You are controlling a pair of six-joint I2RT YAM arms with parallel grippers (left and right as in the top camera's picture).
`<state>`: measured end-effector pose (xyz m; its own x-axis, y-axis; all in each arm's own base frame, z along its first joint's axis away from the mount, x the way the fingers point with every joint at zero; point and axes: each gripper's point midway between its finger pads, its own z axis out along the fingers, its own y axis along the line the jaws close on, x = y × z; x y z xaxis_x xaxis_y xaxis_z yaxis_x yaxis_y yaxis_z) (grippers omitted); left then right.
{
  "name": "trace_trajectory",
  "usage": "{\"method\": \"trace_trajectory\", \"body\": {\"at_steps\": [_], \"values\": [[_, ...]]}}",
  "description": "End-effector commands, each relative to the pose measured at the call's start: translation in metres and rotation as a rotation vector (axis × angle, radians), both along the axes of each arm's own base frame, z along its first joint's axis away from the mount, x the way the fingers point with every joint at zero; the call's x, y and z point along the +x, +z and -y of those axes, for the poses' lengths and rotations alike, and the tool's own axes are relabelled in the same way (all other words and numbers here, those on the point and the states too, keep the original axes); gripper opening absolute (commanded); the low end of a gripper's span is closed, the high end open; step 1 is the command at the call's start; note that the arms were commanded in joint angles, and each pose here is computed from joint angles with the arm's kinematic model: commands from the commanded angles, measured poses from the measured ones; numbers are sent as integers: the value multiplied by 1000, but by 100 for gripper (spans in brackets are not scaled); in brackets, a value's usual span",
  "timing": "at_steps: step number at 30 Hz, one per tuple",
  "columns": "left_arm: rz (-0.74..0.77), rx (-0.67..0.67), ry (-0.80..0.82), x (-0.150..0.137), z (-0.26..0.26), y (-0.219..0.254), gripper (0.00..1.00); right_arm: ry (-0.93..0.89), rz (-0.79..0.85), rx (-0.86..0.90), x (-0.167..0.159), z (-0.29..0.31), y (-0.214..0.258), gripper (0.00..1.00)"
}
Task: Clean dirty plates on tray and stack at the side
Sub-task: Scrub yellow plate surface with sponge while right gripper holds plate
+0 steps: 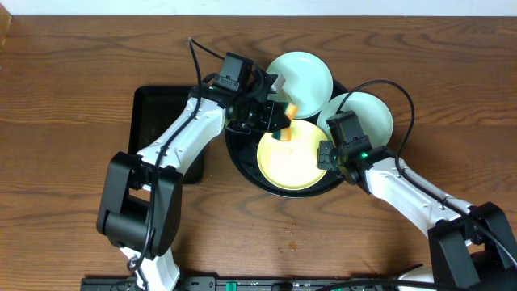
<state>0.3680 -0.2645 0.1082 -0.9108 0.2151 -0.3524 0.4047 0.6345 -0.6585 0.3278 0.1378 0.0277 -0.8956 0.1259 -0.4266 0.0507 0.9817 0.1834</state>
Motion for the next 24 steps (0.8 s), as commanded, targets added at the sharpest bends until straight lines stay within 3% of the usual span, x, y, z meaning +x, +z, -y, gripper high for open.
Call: {"method": "trace_trajectory", "body": {"at_steps": [1, 8, 24], "values": [[23, 76, 37, 5, -7, -7, 8, 4, 2, -8, 2, 1, -1, 1], [10, 242, 68, -5, -22, -37, 8, 4, 2, -8, 3, 1, -1, 1], [-32, 339, 44, -20, -24, -77, 8, 4, 2, -8, 2, 1, -1, 1]]}}
